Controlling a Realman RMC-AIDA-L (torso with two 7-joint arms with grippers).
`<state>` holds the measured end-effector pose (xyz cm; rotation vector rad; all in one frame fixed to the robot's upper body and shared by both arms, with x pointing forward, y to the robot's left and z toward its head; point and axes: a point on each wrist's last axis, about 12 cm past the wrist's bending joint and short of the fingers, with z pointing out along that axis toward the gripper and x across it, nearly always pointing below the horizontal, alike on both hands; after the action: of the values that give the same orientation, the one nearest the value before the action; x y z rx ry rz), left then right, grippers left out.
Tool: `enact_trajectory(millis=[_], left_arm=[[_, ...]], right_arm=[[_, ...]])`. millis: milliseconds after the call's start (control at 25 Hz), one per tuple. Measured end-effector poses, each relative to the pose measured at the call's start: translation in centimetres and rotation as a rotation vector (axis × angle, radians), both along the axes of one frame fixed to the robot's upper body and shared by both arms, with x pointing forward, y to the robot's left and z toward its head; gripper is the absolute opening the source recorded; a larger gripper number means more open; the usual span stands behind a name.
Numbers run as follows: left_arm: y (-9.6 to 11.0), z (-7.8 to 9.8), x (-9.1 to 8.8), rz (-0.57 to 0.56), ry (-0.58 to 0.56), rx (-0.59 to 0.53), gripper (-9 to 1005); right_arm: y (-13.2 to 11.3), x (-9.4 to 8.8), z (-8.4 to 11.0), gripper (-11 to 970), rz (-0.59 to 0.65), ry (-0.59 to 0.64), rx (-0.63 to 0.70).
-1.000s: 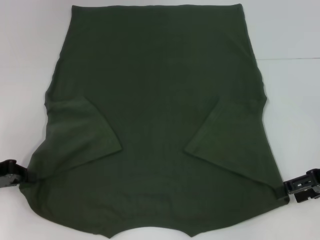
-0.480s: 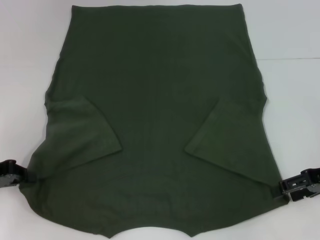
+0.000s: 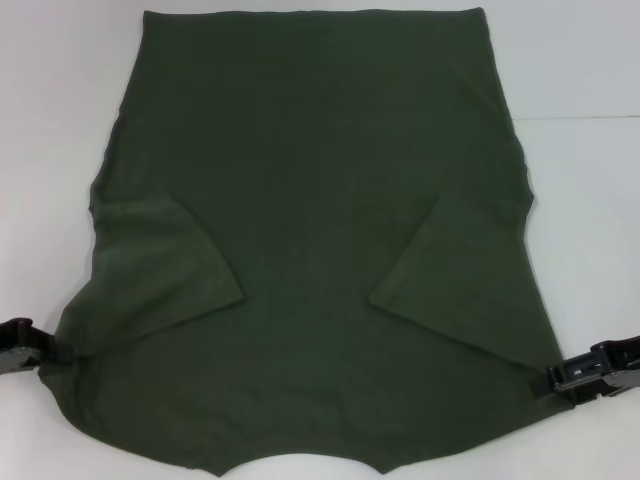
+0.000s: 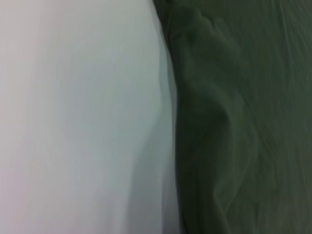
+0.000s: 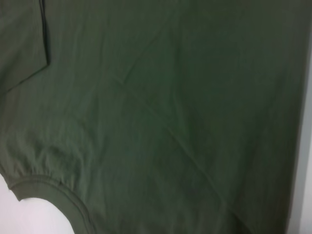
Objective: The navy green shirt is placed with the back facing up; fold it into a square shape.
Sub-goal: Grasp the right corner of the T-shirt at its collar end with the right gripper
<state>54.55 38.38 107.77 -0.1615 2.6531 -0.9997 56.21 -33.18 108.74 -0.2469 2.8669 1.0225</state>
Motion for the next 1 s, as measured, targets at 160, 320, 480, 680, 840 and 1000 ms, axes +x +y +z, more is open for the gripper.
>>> enact_trajectory(millis=[160,320,480,680,840,1000], left_arm=[[0.0,0.1,0.1,-0.001,-0.002,-0.001,5],[-0.1,0.1,0.1,-0.003,-0.003,-0.002,5],[-0.1,0.1,0.1,-0.003,-0.003,-0.003,5],[-0.1,0.1,0.1,-0.003,-0.004,-0.004,4],[-0.1,0.1,0.1,-0.003,-0.004,-0.004,4],[-0.1,0.1,0.1,-0.004,-0.003,-0.005,4]], right_arm=[[0.4,0.2,0.1,931,-0.001,-0.009,0.022],[0.9,0.4,0.3,930,0.007,-0.016,0.034],[1.2,0.6,0.4,930,0.014,-0.02,0.038],[1.2,0.6,0.5,930,0.018,-0.016,0.032],[0.8,0.7,0.6,931,0.016,-0.014,0.017],[0.5,0.7,0.7,931,0.015,-0.014,0.012]])
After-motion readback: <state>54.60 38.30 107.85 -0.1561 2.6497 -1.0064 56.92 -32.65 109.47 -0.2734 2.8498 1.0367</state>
